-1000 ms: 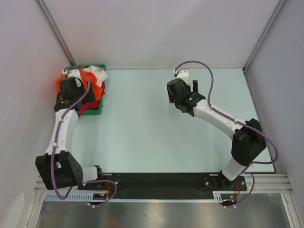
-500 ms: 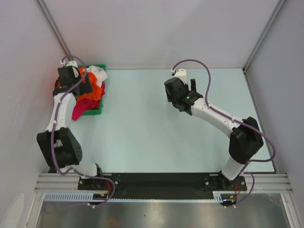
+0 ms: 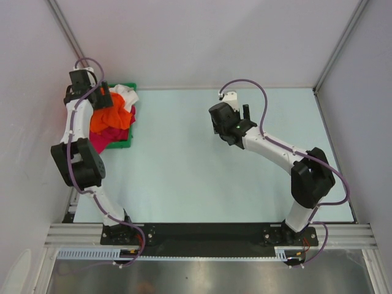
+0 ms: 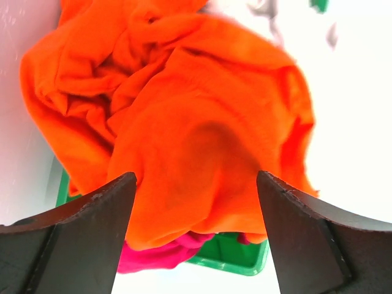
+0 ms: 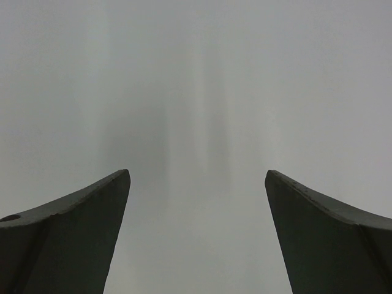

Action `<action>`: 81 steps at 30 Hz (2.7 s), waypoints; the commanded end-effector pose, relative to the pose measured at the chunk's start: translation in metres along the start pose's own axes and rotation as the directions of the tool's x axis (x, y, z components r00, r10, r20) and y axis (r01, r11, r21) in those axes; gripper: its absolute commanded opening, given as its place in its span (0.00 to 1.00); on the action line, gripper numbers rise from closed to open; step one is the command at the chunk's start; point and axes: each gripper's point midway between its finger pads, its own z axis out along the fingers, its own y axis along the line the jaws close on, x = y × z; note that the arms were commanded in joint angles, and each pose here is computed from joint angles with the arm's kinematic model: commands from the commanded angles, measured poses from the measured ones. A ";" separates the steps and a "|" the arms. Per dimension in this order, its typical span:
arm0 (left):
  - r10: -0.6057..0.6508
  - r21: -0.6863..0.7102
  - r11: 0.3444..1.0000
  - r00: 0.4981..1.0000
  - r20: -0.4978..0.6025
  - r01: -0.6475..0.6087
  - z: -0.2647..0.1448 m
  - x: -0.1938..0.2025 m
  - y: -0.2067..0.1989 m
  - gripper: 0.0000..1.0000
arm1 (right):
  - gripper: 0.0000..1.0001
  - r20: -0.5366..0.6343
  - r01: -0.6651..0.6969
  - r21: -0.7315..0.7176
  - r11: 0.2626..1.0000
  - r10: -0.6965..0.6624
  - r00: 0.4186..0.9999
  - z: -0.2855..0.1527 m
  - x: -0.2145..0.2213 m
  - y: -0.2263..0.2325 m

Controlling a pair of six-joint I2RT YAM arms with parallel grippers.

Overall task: Fold and stack the t-shirts
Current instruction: Grab crumpled tshirt from bin with the left arm, then move the tshirt to the center of the board

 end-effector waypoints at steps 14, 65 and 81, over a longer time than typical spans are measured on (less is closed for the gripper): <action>0.077 0.111 0.991 0.997 -0.010 -0.075 0.000 0.014 -0.064 0.82 | 1.00 0.023 -0.030 -0.015 0.999 0.030 0.999 0.004 -0.005 0.022; 0.275 0.462 0.662 0.765 0.582 -0.590 -0.311 -0.056 -0.307 0.00 | 1.00 0.091 -0.099 -0.012 0.995 0.099 0.991 -0.038 -0.051 -0.027; 0.215 0.345 0.597 0.558 0.801 -0.725 -0.427 -0.083 -0.357 0.00 | 1.00 0.121 -0.179 0.031 0.983 0.174 0.977 -0.053 -0.056 -0.087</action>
